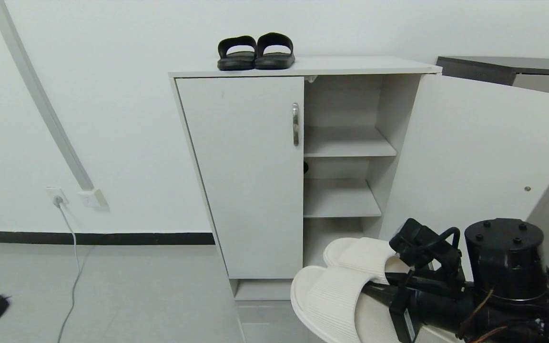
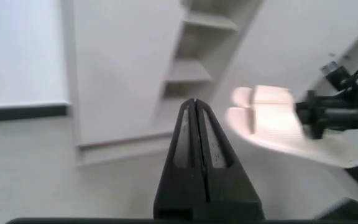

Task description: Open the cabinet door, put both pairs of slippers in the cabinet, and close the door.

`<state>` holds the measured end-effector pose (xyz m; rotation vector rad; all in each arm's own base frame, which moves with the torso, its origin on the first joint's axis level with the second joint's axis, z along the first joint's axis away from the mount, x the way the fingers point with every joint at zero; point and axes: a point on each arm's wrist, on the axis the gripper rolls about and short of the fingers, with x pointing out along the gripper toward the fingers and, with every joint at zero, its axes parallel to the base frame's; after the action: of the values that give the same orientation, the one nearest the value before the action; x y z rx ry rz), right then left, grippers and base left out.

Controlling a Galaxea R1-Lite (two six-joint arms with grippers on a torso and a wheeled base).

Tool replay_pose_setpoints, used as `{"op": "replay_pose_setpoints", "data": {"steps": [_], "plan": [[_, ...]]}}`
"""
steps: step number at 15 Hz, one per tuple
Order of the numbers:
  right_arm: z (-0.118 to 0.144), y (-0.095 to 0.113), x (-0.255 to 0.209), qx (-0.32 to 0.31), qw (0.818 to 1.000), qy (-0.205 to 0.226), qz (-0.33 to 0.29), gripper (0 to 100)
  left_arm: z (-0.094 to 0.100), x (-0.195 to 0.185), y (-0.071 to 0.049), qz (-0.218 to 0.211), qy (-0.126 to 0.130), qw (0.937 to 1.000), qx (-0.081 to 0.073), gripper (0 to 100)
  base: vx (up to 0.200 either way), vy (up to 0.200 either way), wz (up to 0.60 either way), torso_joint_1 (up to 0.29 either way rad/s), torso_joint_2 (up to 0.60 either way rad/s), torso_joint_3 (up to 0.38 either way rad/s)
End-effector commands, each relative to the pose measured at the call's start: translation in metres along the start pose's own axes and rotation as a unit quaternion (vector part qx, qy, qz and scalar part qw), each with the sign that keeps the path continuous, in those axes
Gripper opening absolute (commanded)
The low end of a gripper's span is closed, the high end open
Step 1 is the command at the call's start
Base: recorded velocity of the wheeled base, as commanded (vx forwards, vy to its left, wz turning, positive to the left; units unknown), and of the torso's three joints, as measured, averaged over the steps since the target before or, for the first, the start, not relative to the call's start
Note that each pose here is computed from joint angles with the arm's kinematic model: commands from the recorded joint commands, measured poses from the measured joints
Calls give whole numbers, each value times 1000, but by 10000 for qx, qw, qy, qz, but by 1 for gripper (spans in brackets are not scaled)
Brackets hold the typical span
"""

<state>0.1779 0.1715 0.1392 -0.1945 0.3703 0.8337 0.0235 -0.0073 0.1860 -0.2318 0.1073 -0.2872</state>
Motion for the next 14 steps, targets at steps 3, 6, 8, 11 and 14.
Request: {"op": "replay_pose_setpoints", "data": {"steps": [3, 6, 8, 11, 14], "plan": [[-2, 0, 5, -3, 10000, 8, 4, 0, -79, -38, 19, 2011, -561, 9758, 650, 0, 0, 0, 0, 0, 0, 0], [-1, 0, 5, -7, 10000, 1, 3, 0, -108, -41, 23, 2226, -747, 9677, 922, 0, 0, 0, 0, 0, 0, 0], [-1, 0, 6, 71, 10000, 16, 3, 0, -109, -40, 23, 2030, -709, 9716, 988, 0, 0, 0, 0, 0, 0, 0], [-1, 0, 14, 136, 9999, 58, -81, 0, -111, -38, 21, 1343, -531, 9827, 1158, 0, 0, 0, 0, 0, 0, 0], [-1, 5, 43, 835, 9919, 46, -954, 0, -111, -38, 21, 1351, -533, 9827, 1150, 0, 0, 0, 0, 0, 0, 0]]}}
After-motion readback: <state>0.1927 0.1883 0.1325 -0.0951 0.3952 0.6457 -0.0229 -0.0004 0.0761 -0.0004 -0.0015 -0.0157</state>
